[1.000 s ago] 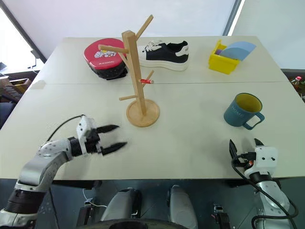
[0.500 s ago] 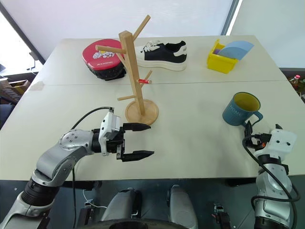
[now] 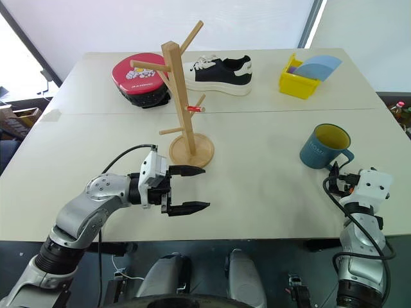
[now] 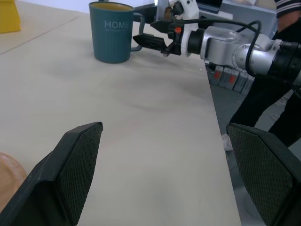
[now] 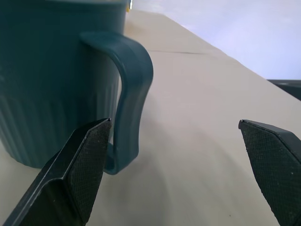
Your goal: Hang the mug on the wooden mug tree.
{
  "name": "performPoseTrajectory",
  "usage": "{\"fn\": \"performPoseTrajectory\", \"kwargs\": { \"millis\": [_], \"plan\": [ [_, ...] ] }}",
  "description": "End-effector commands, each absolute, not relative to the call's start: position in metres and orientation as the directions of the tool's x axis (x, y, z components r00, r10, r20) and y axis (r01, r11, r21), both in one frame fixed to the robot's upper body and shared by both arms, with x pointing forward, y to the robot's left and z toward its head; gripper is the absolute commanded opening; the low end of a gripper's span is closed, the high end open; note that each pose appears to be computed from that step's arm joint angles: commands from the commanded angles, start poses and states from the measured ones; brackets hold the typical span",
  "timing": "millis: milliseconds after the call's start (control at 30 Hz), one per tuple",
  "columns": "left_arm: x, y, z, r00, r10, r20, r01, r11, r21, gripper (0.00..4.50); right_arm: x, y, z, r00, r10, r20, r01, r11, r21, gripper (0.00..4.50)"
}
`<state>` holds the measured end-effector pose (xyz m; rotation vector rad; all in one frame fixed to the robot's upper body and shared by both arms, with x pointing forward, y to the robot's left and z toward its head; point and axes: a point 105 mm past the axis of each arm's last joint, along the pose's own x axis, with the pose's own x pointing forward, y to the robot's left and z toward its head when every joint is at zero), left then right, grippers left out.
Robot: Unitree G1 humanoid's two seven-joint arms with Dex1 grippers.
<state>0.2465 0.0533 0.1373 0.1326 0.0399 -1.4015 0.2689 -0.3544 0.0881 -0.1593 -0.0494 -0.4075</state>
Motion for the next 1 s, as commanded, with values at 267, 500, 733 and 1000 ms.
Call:
{"fn": "performPoseTrajectory", "kwargs": {
  "millis": [267, 500, 733, 1000],
  "plan": [
    [0.245, 0.052, 0.144, 0.162, -0.983, -0.085, 0.983, 0.153, 0.106, 4.5, 0.283, -0.352, 0.091, 0.922, -0.378, 0.087, 0.386, 0.916, -0.109, 4.22],
    [0.246, 0.054, 0.143, 0.181, -0.98, -0.088, 0.979, 0.171, 0.113, 4.5, 0.292, -0.337, 0.087, 0.949, -0.308, 0.068, 0.312, 0.948, -0.057, 1.05],
    [0.255, 0.061, 0.144, 0.227, -0.97, -0.091, 0.968, 0.214, 0.132, 4.5, 0.296, -0.317, 0.091, 0.967, -0.245, 0.074, 0.248, 0.968, -0.04, 0.02],
    [0.264, 0.082, 0.14, 0.307, -0.946, -0.109, 0.948, 0.293, 0.125, 4.5, 0.294, -0.216, 0.138, 0.964, 0.248, 0.095, -0.184, 0.881, -0.436, 0.02]
  ]
}}
